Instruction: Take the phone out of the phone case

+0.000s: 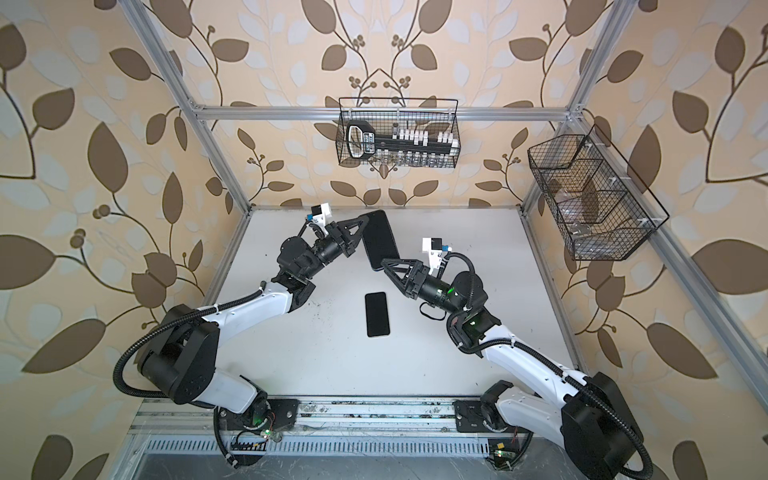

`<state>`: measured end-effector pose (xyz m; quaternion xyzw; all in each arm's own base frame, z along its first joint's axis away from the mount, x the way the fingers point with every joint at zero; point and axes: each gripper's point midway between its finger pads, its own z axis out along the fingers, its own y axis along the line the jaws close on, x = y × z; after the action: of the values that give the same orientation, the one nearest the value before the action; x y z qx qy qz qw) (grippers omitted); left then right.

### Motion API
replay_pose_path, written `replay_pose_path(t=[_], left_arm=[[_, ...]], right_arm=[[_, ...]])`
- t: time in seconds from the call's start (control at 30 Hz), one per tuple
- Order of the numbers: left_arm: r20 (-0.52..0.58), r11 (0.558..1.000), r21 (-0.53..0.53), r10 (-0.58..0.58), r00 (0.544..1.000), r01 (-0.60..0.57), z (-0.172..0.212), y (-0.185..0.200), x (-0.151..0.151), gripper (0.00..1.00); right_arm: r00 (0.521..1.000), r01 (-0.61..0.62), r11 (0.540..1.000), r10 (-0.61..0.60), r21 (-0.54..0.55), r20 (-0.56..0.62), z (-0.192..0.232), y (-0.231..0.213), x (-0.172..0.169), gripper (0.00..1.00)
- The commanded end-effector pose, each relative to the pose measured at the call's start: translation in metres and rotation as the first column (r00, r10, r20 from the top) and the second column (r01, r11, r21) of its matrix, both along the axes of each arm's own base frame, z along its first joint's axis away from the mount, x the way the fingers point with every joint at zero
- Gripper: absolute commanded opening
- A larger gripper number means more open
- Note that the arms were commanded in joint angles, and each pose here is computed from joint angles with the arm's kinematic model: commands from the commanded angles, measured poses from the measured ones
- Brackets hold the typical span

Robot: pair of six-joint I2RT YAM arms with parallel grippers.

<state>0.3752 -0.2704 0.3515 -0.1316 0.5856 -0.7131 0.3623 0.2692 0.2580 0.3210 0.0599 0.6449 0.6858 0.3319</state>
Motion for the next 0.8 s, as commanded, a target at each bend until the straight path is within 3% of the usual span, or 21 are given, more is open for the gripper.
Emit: replay_pose_path(t=[0.0,0.4,0.77], left_arm=[[0.146,0.985,-0.058,-0.15,0.978,0.16,0.051,-0.014,-0.046,0.0],[0.184,0.989,0.006,-0.149,0.972,0.151,0.065,-0.021,-0.038,0.0],[0.169,0.989,0.057,-0.144,0.975,0.136,0.05,-0.026,-0.024,0.0]], right_arm=[[0.993,0.09,0.994,-0.095,0.067,0.07,0.031,-0.013,0.016,0.82],[0.994,0.093,0.994,-0.096,0.058,0.051,0.022,-0.019,0.007,0.82],[0.994,0.081,0.995,-0.085,0.064,0.065,0.032,-0.021,-0.008,0.82]])
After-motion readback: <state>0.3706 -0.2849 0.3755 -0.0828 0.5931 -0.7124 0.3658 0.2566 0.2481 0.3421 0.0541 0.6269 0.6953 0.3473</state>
